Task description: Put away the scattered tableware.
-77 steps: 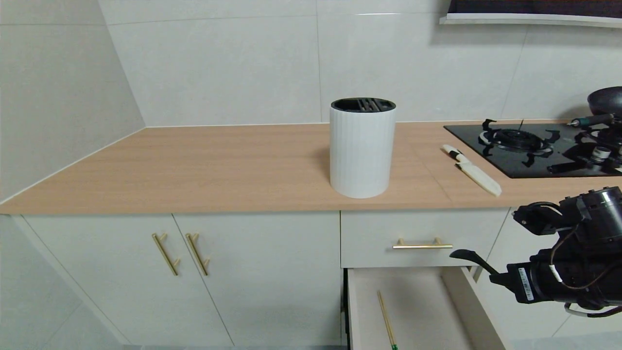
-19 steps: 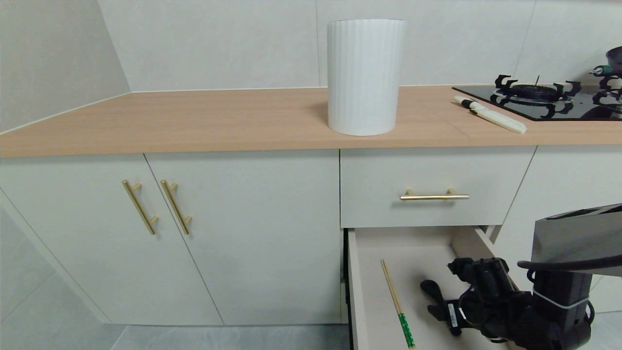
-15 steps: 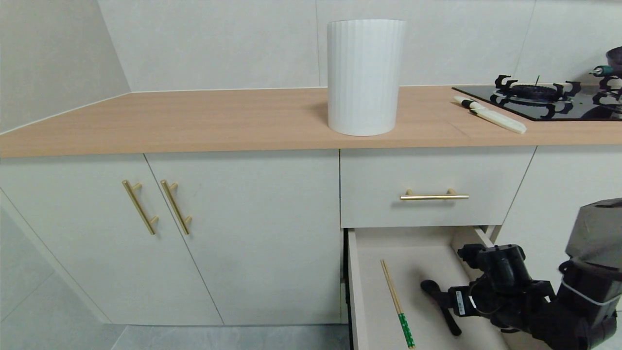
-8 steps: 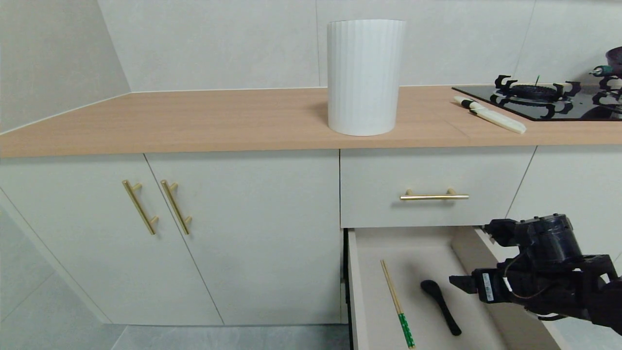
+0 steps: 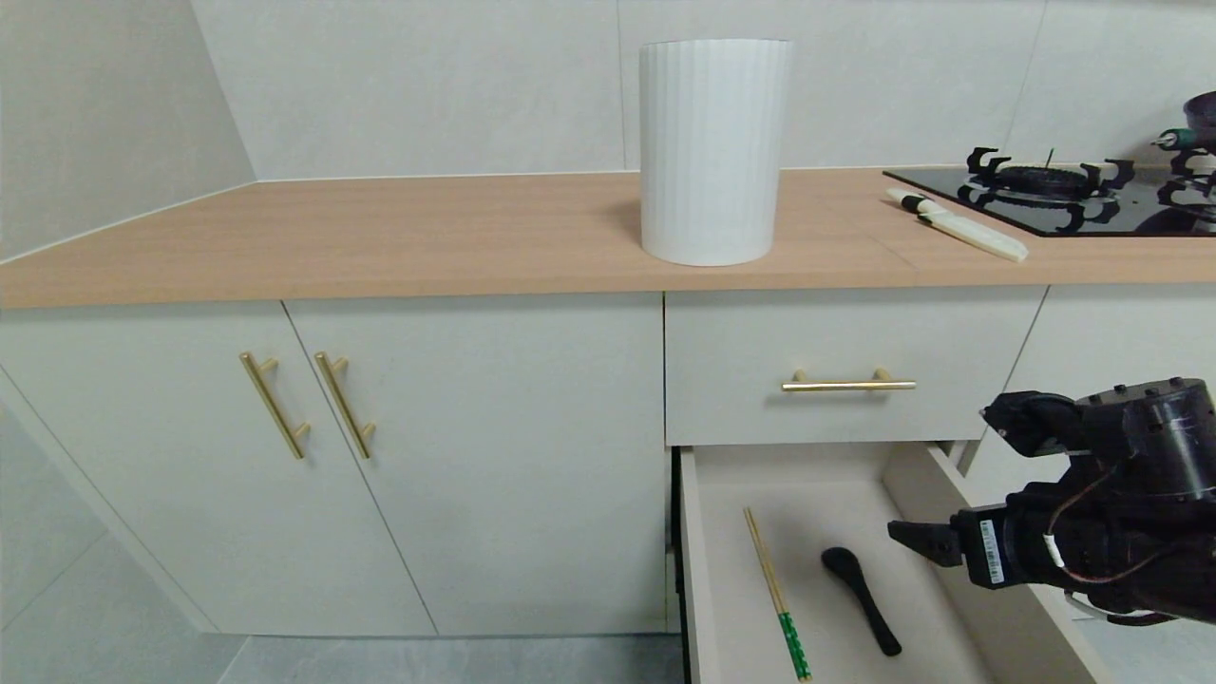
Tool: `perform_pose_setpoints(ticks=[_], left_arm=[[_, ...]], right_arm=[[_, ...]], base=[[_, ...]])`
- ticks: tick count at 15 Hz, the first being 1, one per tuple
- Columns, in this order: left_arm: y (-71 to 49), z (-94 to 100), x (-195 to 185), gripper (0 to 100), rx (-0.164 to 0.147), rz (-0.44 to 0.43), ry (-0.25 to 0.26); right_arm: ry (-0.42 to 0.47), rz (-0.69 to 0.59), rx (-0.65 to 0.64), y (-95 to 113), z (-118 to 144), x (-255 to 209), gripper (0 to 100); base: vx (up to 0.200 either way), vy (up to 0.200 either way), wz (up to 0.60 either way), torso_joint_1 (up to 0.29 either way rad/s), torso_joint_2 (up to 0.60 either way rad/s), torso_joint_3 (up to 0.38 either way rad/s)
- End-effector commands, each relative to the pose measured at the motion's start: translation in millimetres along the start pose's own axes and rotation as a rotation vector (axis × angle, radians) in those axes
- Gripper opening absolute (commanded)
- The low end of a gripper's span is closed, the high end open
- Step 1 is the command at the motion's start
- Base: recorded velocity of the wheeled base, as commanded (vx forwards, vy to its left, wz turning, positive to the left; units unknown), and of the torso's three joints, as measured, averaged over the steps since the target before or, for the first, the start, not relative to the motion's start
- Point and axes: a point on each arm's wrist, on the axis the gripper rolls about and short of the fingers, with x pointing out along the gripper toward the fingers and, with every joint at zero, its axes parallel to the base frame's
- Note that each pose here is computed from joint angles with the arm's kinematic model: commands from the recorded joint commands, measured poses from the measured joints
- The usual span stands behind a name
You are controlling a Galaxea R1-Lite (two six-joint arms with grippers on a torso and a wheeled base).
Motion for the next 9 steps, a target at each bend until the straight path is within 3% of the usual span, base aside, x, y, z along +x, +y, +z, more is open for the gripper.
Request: perform_pose_setpoints(ticks=[1, 9], left_arm=[[0.0, 0.0, 0.1, 100, 0.000, 0.000, 0.002], [0.0, 0.0, 0.1, 100, 0.000, 0.000, 0.002]], right_arm=[[-0.021, 0.009, -0.003, 1.6, 1.5, -5.9, 100], [0.009, 0.024, -0.023, 6.0, -2.8, -8.2, 100]], base=[[0.000, 0.000, 0.00, 0.000, 0.00, 0.000], [-0.200, 0.000, 0.00, 0.004, 0.00, 0.003]])
